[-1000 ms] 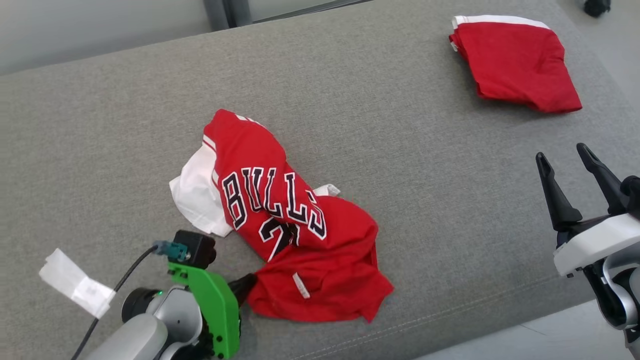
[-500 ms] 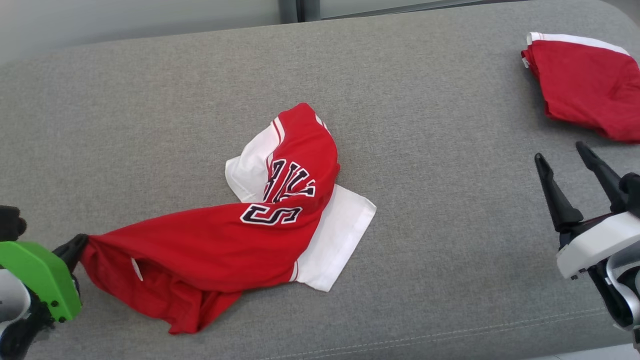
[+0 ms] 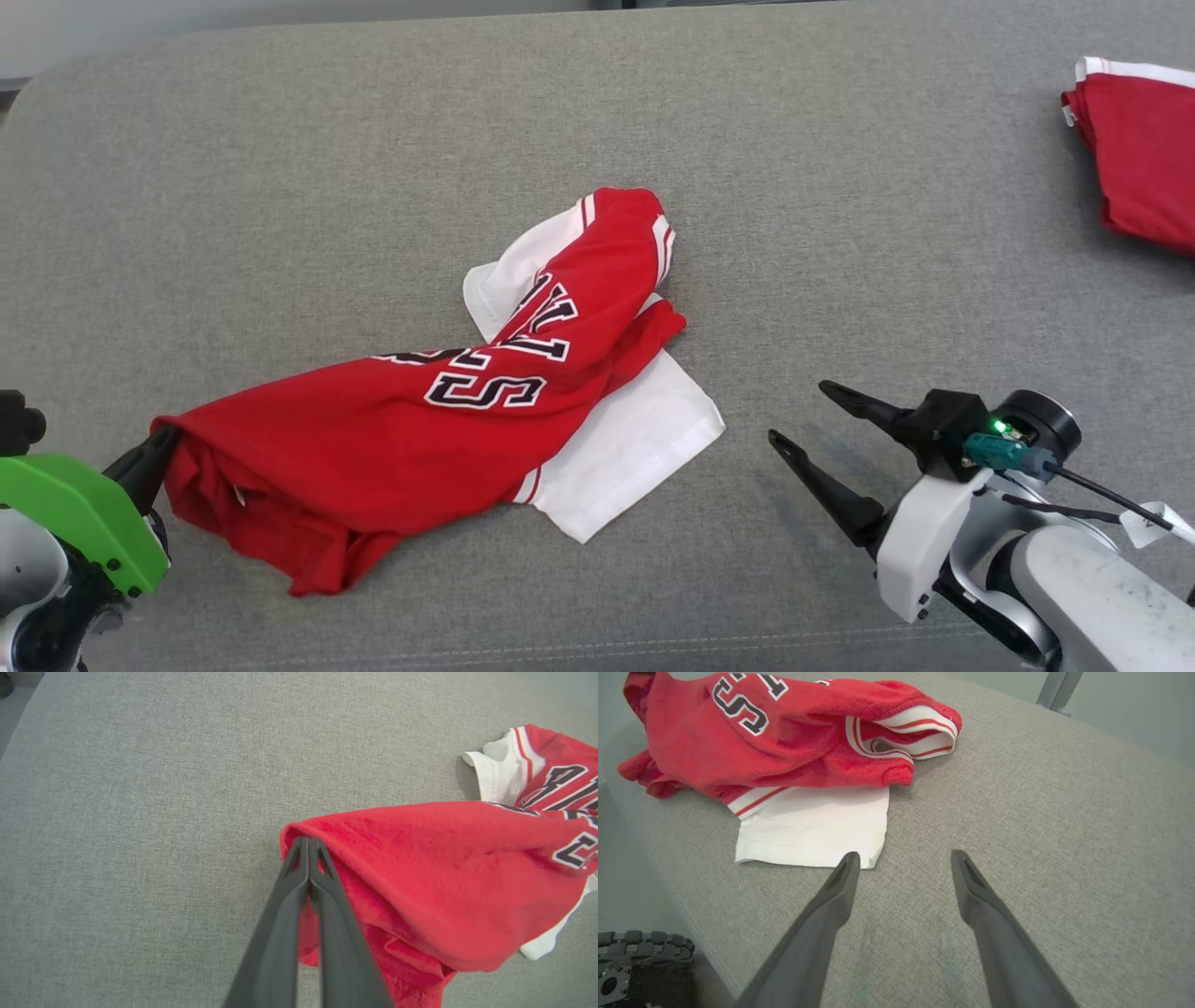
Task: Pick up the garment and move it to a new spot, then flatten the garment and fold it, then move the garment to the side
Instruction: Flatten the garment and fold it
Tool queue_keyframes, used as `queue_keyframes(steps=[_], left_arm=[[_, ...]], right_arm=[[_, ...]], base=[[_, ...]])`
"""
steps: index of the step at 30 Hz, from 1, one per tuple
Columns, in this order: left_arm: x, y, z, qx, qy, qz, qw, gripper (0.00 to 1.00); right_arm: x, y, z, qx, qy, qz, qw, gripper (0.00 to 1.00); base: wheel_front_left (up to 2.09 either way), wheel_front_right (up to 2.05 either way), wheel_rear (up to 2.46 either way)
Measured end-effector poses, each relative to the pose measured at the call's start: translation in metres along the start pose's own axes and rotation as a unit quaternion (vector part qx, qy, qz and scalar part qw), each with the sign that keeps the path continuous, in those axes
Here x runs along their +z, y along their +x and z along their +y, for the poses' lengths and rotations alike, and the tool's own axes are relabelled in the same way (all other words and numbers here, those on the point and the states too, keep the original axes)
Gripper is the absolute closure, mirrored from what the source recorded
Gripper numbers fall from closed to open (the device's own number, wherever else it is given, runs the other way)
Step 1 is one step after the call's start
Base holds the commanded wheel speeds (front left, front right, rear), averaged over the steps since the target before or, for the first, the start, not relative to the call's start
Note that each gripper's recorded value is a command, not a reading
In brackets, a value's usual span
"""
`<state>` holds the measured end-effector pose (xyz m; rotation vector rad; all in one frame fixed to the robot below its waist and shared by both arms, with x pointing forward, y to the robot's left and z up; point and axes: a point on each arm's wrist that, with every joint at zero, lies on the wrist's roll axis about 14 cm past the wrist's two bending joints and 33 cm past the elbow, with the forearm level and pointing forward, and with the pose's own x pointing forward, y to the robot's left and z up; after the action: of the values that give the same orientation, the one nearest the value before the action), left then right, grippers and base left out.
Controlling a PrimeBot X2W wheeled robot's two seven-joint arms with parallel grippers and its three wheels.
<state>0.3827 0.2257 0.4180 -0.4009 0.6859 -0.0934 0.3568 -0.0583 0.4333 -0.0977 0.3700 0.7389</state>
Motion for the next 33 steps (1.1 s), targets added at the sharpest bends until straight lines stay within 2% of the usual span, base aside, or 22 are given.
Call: queue_keyframes(steps=[1, 2, 3, 15, 19, 23, 24, 25, 28, 29, 33], left_arm=[[-0.002, -0.001, 0.000, 0.000, -0.001, 0.001, 1.000, 0.65], [-0.002, -0.002, 0.001, 0.001, -0.004, -0.001, 1.000, 0.24], [-0.002, -0.004, 0.001, 0.002, -0.007, -0.005, 1.000, 0.00], [0.015, -0.025, 0.011, 0.018, -0.036, -0.064, 0.997, 0.00], [-0.002, -0.028, -0.003, -0.004, -0.095, -0.054, 0.994, 0.00], [-0.031, -0.031, -0.004, 0.000, -0.127, -0.023, 0.992, 0.00], [-0.036, -0.030, -0.005, -0.001, -0.130, -0.017, 0.991, 0.00], [-0.039, -0.030, -0.007, -0.001, -0.133, -0.012, 0.991, 0.00], [-0.045, -0.029, -0.005, 0.003, -0.135, -0.005, 0.991, 0.00], [-0.045, -0.029, -0.004, 0.003, -0.135, -0.005, 0.991, 0.00], [-0.045, -0.027, -0.005, 0.003, -0.137, -0.004, 0.991, 0.00]], right_arm=[[0.000, 0.005, 0.004, 0.007, 0.001, 0.003, 1.000, 0.00], [0.000, 0.010, 0.007, 0.013, 0.002, 0.006, 1.000, 0.00], [-0.001, 0.014, 0.009, 0.017, 0.003, 0.009, 1.000, 0.00], [-0.036, 0.042, 0.027, 0.046, 0.029, 0.085, 0.995, 0.00], [-0.043, 0.046, 0.034, 0.054, 0.039, 0.100, 0.993, 0.00], [-0.041, 0.054, 0.039, 0.063, 0.042, 0.100, 0.992, 0.00], [-0.039, 0.056, 0.040, 0.064, 0.046, 0.097, 0.992, 0.09], [-0.038, 0.058, 0.040, 0.064, 0.049, 0.096, 0.992, 0.42], [-0.039, 0.061, 0.041, 0.063, 0.060, 0.099, 0.991, 0.94], [-0.039, 0.062, 0.041, 0.063, 0.062, 0.100, 0.991, 1.00], [-0.034, 0.067, 0.040, 0.062, 0.085, 0.095, 0.990, 1.00]], base=[[0.00, 0.00, 0.00], [0.00, 0.00, 0.00], [0.00, 0.00, 0.00], [0.00, 0.00, 0.00], [0.00, 0.00, 0.00], [0.00, 0.00, 0.00], [0.00, 0.00, 0.00], [0.00, 0.00, 0.00], [0.00, 0.00, 0.00], [0.00, 0.00, 0.00], [0.00, 0.00, 0.00]])
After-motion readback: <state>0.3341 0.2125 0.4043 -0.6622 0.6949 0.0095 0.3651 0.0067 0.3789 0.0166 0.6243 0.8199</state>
